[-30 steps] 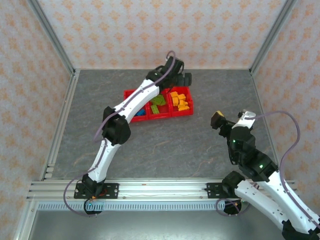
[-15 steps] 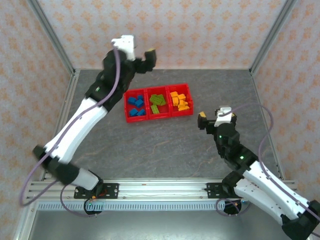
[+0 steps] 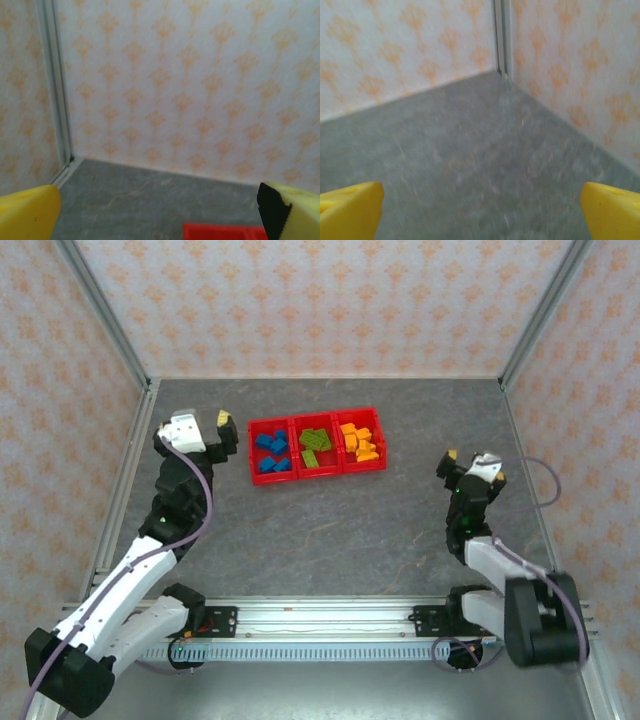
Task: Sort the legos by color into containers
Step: Reset both arms
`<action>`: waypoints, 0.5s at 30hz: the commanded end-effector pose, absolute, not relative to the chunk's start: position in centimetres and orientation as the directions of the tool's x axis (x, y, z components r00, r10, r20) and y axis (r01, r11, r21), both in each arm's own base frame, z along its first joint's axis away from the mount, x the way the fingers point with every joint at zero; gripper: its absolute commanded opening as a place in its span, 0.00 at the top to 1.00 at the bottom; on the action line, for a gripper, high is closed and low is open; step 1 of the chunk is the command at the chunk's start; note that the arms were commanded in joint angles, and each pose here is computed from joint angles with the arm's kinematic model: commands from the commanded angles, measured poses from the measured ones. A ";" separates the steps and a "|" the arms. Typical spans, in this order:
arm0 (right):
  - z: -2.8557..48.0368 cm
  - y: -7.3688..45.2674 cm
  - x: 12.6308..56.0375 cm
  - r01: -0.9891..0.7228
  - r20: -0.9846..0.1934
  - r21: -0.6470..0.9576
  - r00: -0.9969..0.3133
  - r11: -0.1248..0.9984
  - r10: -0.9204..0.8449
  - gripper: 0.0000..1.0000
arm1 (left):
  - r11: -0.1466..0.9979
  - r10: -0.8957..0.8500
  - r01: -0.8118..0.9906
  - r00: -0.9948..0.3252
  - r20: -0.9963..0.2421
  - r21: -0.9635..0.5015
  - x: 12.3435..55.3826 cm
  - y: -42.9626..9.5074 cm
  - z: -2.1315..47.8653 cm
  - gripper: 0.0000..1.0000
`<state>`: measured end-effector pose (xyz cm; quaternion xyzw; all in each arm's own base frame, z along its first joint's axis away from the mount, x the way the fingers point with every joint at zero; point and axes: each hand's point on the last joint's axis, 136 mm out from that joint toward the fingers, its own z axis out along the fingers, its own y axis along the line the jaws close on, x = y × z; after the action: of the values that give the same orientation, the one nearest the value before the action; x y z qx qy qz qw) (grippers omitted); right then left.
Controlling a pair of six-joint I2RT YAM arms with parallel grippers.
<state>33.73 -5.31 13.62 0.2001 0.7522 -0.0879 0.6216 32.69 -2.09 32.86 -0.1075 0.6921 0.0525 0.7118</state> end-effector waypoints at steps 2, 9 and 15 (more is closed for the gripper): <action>15.2 -3.8 34.4 0.323 -0.982 0.184 0.014 0.928 0.190 0.00 | 0.963 -0.038 -0.266 0.071 -0.997 -0.055 30.9 -0.5 30.6 0.01; 12.9 -1.9 36.7 0.190 -0.986 0.140 -0.066 0.972 0.155 0.00 | 0.941 -0.030 -0.336 0.054 -0.998 -0.046 29.9 1.7 25.8 0.01; 12.5 -2.3 37.2 0.219 -0.981 0.142 -0.102 0.965 0.168 0.00 | 0.915 -0.111 -0.384 0.049 -0.993 -0.121 30.1 3.3 21.4 0.01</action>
<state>36.55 -2.36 11.10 0.1335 0.7552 -0.0252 0.6413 30.29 2.41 21.04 -0.1387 0.7127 0.1150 0.6779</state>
